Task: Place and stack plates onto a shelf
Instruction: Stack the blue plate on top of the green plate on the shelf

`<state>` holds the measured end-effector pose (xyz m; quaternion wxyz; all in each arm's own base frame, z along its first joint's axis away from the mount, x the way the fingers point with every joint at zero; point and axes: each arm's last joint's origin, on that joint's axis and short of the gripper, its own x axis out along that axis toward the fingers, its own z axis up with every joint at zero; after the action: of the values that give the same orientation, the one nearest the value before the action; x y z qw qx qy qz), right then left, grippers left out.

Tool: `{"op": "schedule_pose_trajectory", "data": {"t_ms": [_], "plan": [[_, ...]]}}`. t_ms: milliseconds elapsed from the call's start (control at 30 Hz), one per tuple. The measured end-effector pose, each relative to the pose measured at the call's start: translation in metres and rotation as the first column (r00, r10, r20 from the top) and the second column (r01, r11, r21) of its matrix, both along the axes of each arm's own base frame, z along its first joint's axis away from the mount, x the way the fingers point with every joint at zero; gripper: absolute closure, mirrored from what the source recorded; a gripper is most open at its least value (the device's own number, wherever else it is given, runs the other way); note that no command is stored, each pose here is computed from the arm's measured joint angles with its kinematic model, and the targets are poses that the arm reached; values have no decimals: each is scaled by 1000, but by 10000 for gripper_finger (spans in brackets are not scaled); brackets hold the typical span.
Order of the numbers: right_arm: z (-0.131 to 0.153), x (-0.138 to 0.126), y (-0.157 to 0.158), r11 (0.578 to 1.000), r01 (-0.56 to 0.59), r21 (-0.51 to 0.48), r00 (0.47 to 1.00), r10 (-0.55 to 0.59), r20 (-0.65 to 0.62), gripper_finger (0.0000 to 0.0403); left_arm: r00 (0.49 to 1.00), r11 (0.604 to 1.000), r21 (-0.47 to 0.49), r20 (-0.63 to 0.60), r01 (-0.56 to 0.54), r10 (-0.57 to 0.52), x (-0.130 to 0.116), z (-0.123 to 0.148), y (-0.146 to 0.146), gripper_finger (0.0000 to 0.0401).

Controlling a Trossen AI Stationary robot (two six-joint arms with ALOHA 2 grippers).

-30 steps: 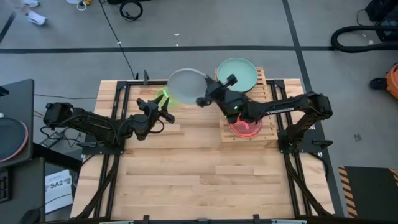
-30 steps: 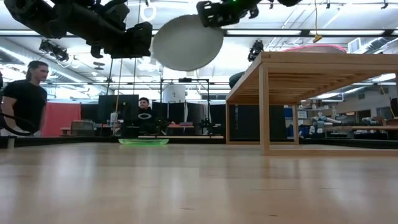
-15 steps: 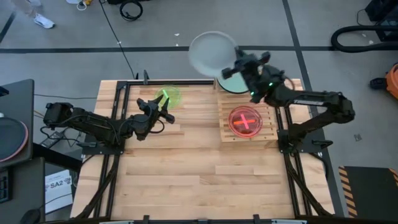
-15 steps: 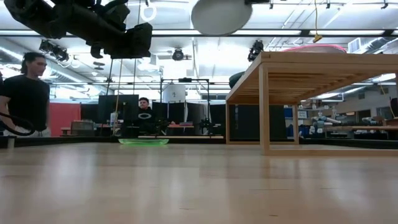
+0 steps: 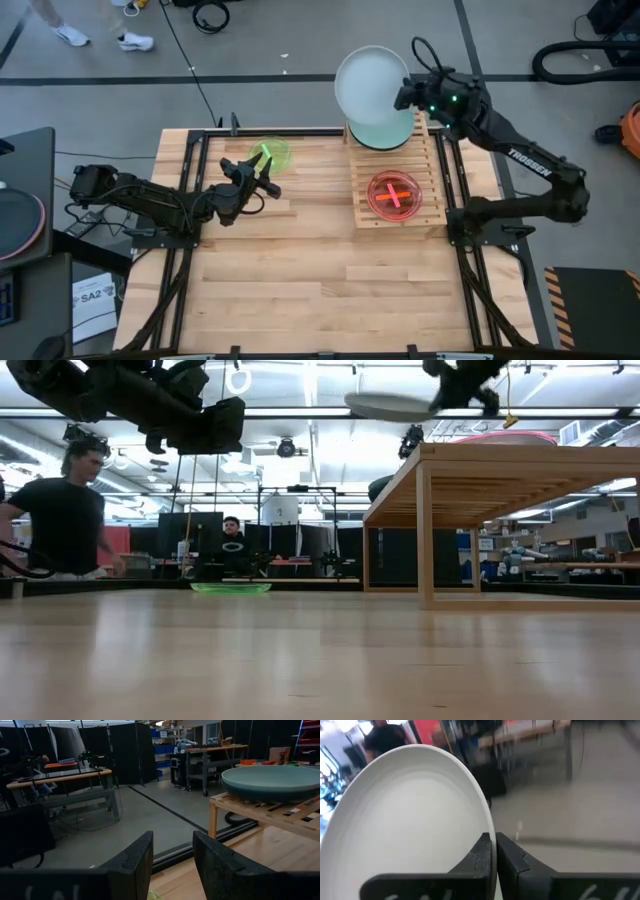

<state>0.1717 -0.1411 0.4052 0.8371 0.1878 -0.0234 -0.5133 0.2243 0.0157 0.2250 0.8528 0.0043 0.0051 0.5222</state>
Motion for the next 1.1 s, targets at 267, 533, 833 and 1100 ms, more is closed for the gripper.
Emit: {"op": "schedule_pose_trajectory", "data": {"t_ms": [267,533,833,1100], "plan": [[-27,-23,-20,955,-20,296,999,33,-38,387,1000,1000,2,-5,0,0,0,0,0,257],[-36,-33,-25,921,0,389,996,35,-83,387,1000,1000,3,-14,0,0,0,-1,0,257],[-55,-27,-38,880,57,472,985,26,-169,387,1000,1000,4,-18,0,0,0,-1,0,257],[-69,-23,-54,850,101,517,978,11,-210,386,1000,1000,4,-22,0,0,0,-1,0,257]]}}
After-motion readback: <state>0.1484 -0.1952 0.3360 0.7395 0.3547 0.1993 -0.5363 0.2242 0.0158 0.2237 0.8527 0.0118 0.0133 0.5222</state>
